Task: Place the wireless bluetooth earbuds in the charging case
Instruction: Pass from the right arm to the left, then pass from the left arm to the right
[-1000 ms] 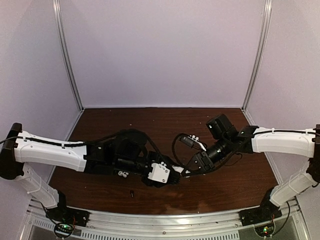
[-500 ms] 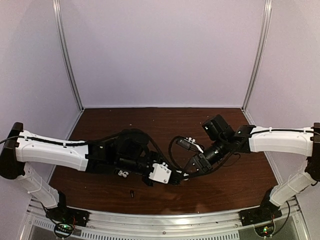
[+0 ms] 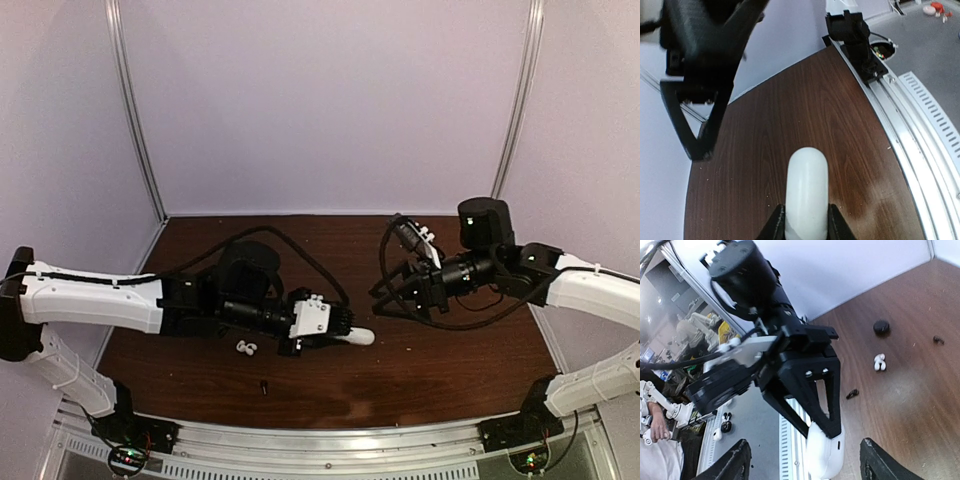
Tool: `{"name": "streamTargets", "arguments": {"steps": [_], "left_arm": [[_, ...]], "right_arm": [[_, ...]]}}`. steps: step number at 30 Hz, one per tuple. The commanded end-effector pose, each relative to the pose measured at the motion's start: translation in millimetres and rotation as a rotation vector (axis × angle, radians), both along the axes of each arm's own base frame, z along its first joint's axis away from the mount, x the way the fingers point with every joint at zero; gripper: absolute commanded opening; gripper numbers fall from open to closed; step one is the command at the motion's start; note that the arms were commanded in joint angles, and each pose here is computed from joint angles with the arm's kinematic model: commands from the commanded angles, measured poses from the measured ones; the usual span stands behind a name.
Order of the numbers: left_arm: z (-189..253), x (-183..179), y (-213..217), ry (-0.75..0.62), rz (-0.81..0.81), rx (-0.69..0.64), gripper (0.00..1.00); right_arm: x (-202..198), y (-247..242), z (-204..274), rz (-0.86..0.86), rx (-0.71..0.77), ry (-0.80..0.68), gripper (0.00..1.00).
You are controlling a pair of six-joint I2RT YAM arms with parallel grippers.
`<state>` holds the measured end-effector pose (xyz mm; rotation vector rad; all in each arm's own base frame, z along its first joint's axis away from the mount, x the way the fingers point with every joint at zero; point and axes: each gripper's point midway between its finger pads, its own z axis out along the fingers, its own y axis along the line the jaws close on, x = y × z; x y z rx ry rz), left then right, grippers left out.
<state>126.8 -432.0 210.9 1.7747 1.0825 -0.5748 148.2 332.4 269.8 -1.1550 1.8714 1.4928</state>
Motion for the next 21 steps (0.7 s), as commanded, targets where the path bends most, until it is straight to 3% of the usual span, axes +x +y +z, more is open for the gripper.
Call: {"name": "streamTargets", "arguments": {"steps": [1,7,21], "left_arm": [[57,6,8,0.185,0.002,-0.204,0.03],[93,8,16,0.347,-0.052,-0.324,0.02],[117,14,6,0.502,-0.070,-0.387,0.00]], "right_arm": [[18,-14,48,-0.161,0.159,-0.234,0.77],[18,-28,62,-0.221,0.203,-0.385,0.78],[-7,-4,50,-0.067,0.144,-0.438,0.67]]}}
